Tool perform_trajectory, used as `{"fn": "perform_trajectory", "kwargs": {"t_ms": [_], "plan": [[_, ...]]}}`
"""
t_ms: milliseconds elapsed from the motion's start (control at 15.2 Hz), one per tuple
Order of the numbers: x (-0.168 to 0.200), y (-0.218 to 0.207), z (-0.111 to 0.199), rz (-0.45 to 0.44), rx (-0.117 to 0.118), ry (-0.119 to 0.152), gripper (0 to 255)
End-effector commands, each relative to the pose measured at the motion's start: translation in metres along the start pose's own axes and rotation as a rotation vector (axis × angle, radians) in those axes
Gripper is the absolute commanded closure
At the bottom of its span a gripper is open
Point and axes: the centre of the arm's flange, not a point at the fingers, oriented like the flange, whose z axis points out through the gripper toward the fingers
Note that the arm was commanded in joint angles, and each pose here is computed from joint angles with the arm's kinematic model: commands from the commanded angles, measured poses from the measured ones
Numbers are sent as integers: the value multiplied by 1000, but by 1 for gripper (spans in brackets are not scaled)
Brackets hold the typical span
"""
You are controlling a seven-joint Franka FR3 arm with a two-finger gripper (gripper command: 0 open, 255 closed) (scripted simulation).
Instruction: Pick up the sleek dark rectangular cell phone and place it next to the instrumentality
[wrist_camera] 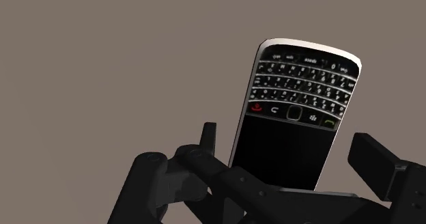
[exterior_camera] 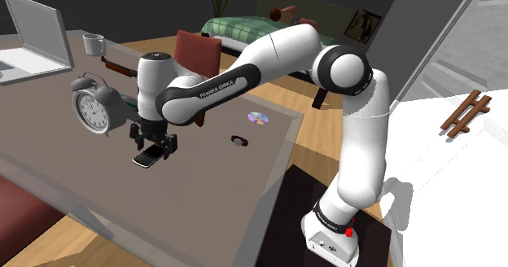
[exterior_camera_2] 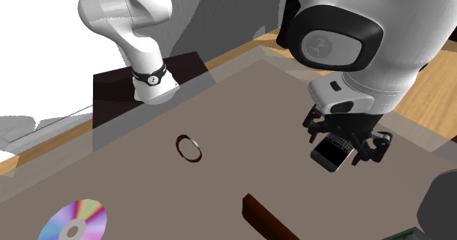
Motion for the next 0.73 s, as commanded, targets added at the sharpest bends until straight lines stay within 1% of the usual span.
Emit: {"fn": "perform_trajectory", "kwargs": {"t_ms": [0, 330, 396, 660], "plan": [[0, 0, 1, 0, 1, 0, 0], [0, 0, 1, 0, 1, 0, 0], [0, 0, 1, 0, 1, 0, 255], [0, 0, 2, 0, 1, 0, 255]]}}
